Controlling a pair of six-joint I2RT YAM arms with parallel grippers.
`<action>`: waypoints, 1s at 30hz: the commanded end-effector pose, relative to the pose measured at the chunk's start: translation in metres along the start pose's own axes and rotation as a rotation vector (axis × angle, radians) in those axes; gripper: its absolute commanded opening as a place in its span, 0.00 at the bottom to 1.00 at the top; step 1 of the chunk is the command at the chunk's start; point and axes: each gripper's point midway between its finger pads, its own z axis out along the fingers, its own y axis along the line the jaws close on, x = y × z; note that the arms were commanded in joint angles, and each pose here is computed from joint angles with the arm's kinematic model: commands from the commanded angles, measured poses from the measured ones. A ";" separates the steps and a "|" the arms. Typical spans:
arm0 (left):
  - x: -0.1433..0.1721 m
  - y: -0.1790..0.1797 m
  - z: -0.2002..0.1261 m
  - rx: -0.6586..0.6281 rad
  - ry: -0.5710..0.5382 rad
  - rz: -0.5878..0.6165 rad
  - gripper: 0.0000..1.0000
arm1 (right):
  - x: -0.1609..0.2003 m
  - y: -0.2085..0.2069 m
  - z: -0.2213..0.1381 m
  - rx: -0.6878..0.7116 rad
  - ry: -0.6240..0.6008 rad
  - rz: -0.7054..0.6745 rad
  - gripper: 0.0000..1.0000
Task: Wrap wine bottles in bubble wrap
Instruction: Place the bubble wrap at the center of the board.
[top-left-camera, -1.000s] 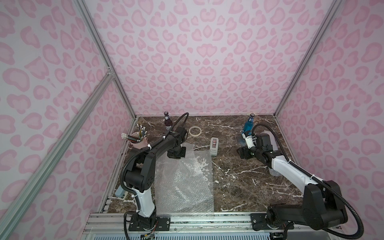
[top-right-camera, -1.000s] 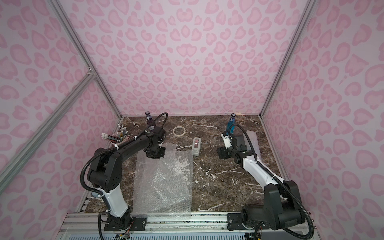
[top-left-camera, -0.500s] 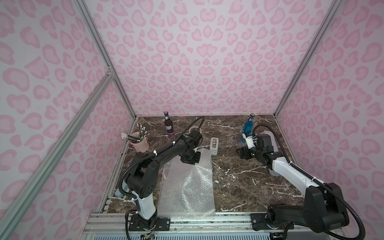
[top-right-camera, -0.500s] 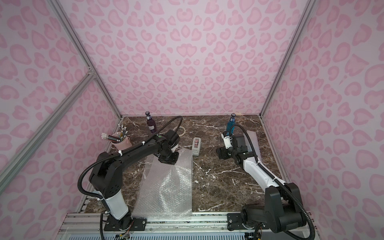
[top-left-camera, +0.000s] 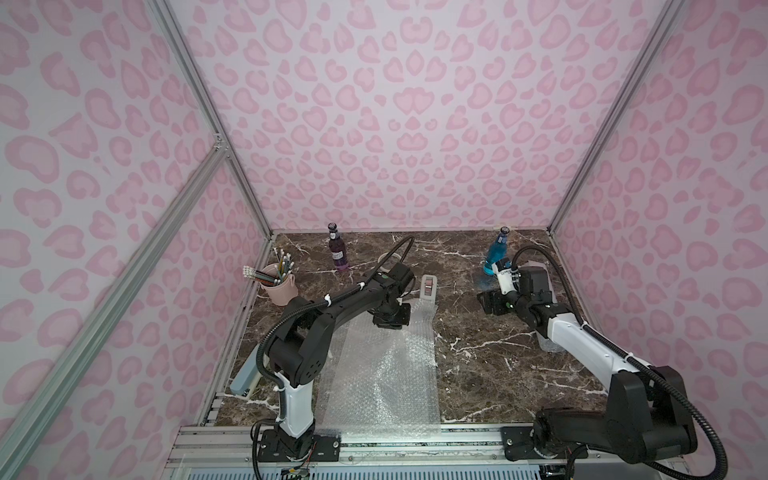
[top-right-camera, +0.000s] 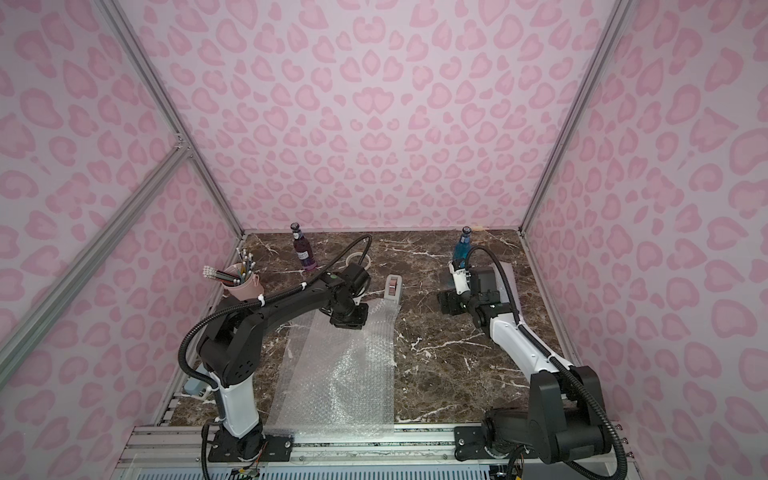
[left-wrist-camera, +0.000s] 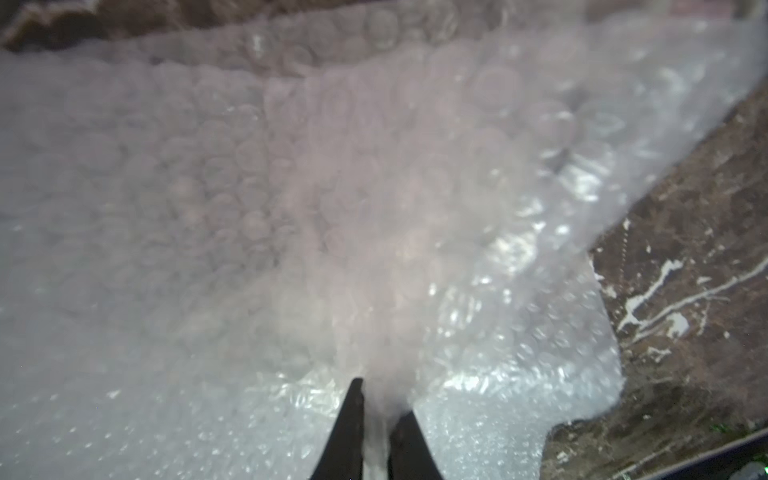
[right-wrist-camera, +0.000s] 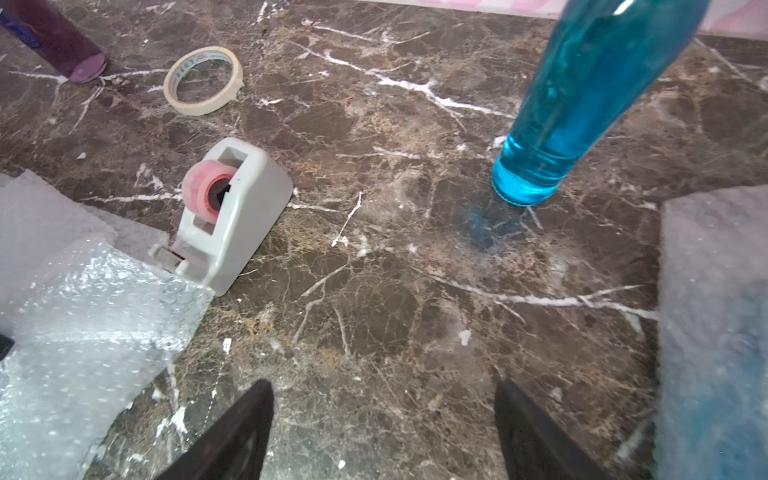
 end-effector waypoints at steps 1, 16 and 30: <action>-0.019 0.017 -0.001 -0.075 -0.070 -0.026 0.15 | -0.013 -0.013 -0.006 0.010 -0.067 0.047 0.85; -0.038 0.039 -0.002 -0.107 -0.072 -0.013 0.25 | -0.087 -0.068 0.002 0.088 -0.320 0.047 0.89; -0.043 0.035 -0.042 0.004 -0.159 0.006 0.63 | -0.155 -0.093 0.063 0.084 -0.421 -0.059 0.84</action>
